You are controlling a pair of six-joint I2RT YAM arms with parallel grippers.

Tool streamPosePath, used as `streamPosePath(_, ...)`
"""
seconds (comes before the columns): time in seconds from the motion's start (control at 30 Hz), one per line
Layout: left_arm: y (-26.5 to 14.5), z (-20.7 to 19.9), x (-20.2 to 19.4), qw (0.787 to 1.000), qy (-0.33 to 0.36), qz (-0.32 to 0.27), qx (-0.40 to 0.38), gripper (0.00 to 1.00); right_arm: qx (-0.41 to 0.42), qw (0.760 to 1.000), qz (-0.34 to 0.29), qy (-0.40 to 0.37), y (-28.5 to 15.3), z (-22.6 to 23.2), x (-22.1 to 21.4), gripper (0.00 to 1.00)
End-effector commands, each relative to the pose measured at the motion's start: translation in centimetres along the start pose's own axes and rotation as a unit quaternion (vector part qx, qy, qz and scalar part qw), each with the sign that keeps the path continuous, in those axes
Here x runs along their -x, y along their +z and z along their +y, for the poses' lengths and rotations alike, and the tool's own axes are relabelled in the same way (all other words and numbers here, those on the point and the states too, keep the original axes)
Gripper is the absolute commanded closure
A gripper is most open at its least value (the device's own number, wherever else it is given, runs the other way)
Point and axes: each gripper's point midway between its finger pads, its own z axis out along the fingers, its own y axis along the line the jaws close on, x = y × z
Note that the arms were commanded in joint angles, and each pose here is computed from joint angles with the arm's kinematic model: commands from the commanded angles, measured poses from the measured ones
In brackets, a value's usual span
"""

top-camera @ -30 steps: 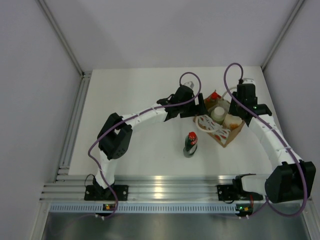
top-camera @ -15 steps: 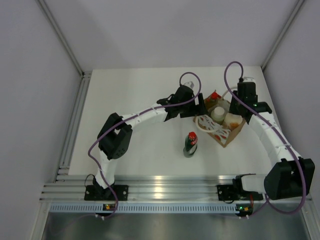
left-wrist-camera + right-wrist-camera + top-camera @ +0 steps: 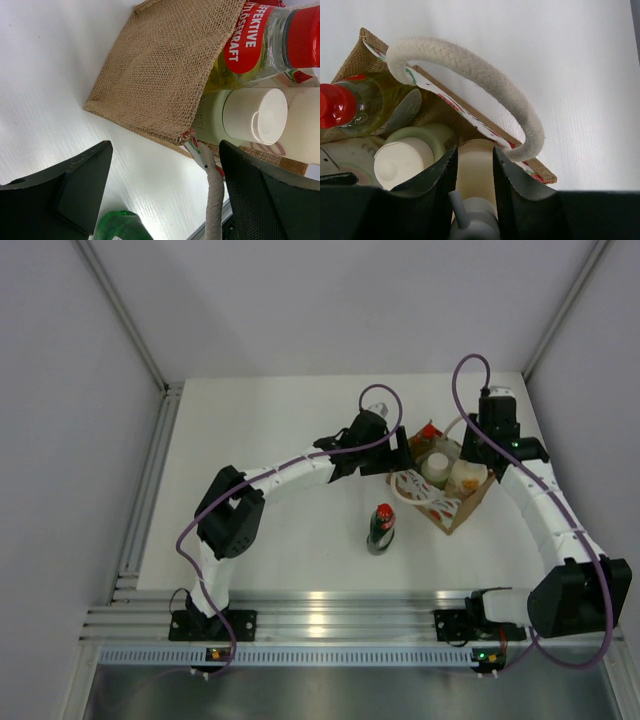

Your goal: Take the personal care products out of the canvas bag

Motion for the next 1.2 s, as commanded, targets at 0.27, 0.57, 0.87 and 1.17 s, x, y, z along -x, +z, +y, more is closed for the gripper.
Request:
streamPosePath(0.27, -0.7, -1.6, 1.6, 0.999, 0.009, -0.025, -0.02, 0.08, 0.019, 0.995, -0.092, 0.022, -4.6, -0.2, 6.3, 1.0)
streamPosePath(0.57, -0.4, -1.3, 1.4, 1.0, 0.007, -0.023, -0.017, 0.08, 0.029, 0.994, -0.101, 0.016, -6.9, -0.3, 7.4, 1.0)
streamPosePath(0.87, -0.3, -1.2, 1.3, 1.0, 0.006, -0.022, -0.016, 0.08, 0.037, 0.993, -0.108, 0.01, -9.4, -0.4, 8.7, 1.0)
streamPosePath(1.17, -0.2, -1.3, 1.2, 1.0, 0.002, -0.02, -0.016, 0.09, 0.035, 0.991, -0.13, 0.012, -12.6, -1.0, 10.5, 1.0)
